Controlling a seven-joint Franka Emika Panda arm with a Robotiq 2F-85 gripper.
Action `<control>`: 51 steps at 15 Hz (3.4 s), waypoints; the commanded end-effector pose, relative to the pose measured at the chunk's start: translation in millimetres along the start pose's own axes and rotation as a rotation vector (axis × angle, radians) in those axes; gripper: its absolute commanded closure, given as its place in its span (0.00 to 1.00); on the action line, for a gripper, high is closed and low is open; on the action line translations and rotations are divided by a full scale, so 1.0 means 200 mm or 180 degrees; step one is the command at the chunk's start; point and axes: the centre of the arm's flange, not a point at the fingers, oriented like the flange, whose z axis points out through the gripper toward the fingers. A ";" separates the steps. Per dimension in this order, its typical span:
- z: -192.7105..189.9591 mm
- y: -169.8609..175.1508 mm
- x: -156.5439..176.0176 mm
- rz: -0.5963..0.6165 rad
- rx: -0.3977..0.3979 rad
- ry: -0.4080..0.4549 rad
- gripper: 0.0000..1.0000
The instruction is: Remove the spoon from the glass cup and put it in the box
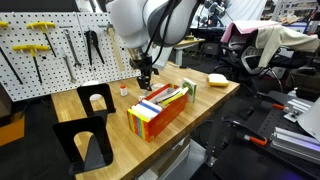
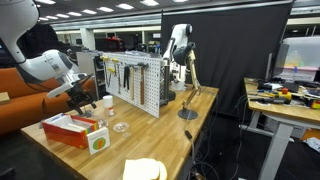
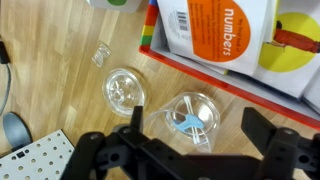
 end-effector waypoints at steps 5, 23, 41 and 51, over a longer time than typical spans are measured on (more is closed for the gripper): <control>-0.01 -0.03 0.13 -0.0723 -0.0402 0.0076 0.00; 0.12 -0.16 0.12 -0.1127 -0.0804 -0.0157 0.47; 0.10 -0.12 0.13 -0.1069 -0.0846 -0.0253 0.99; -0.20 0.11 0.02 -0.0529 -0.0641 -0.0337 0.99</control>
